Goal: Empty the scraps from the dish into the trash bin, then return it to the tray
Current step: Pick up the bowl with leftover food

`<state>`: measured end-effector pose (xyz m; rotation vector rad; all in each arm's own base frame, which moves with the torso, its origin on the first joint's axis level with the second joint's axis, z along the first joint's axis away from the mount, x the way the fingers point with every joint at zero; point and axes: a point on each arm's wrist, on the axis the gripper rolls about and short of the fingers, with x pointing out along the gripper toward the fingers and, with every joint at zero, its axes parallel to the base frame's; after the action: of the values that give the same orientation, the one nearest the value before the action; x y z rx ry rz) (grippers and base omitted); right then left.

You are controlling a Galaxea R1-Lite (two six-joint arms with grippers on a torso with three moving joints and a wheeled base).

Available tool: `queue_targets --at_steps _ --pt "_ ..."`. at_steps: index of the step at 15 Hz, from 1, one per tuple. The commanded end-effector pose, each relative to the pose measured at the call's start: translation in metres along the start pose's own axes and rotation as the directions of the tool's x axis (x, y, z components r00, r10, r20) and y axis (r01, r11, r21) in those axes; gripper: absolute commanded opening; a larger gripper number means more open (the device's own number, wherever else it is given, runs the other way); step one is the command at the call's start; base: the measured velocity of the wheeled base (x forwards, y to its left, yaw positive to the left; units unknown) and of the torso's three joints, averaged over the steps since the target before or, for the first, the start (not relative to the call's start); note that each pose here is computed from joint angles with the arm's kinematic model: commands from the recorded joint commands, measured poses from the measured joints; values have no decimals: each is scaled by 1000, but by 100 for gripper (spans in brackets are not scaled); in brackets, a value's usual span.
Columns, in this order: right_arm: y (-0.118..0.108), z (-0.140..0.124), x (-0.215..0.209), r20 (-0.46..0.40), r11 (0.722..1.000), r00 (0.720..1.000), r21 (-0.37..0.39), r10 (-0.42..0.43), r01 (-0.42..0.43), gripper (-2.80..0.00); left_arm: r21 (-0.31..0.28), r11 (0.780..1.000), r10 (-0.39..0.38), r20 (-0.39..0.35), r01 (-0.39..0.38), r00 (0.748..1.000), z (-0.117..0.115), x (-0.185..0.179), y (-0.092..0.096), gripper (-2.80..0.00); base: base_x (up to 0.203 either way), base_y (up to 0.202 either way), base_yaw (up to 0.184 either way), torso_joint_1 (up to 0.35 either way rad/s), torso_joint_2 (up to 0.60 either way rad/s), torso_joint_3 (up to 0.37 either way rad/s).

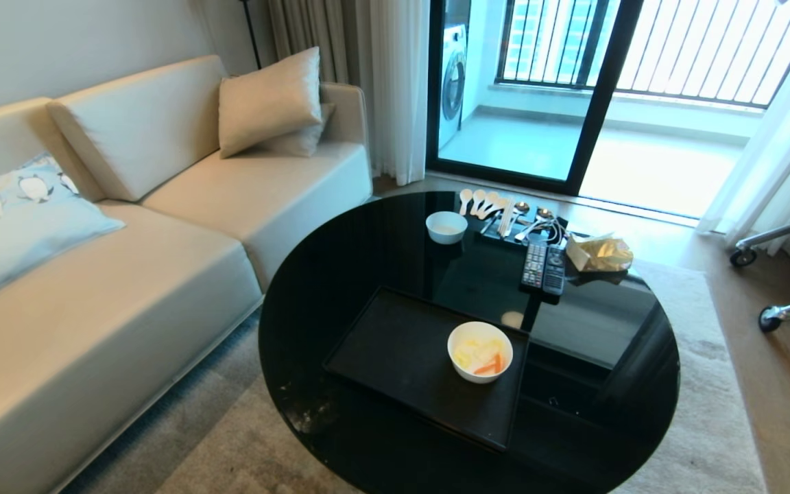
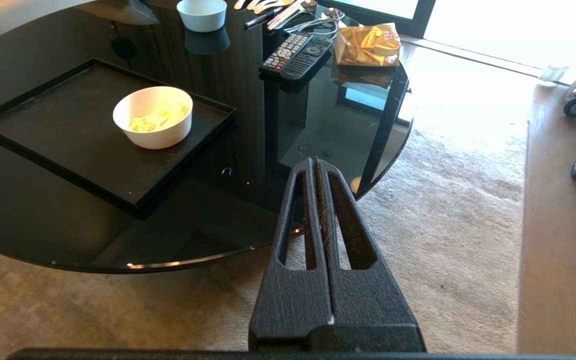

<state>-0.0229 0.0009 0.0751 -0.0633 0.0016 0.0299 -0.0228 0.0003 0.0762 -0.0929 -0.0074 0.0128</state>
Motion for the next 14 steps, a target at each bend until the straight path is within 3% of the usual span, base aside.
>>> queue_targets --at_steps 1,4,6,8,10,14 --pt "0 0 0 0 1000 1000 -1 1 -1 -280 -1 1000 1 1 -1 1000 0 0 0 -280 0 0 0 0 0 0" --pt "0 0 0 0 1000 1000 -23 5 -5 -280 -1 1000 1 1 -1 1000 0 0 0 -280 0 0 0 0 0 0" --pt "0 0 0 3 997 1000 -80 7 -7 -280 -1 1000 1 1 -1 1000 0 0 0 -280 0 0 0 0 0 0" --pt "1 6 -1 44 995 998 -90 42 -38 -280 -1 1000 1 1 -1 1000 0 0 0 -280 0 0 0 0 0 0" --pt "0 24 -7 83 993 994 -99 72 -64 -280 -1 1000 1 1 -1 1000 0 0 0 -280 0 0 0 0 0 0" --pt "-1 64 -10 19 982 994 -159 105 -101 -280 -1 1000 1 1 -1 1000 0 0 0 -280 0 0 0 0 0 0"
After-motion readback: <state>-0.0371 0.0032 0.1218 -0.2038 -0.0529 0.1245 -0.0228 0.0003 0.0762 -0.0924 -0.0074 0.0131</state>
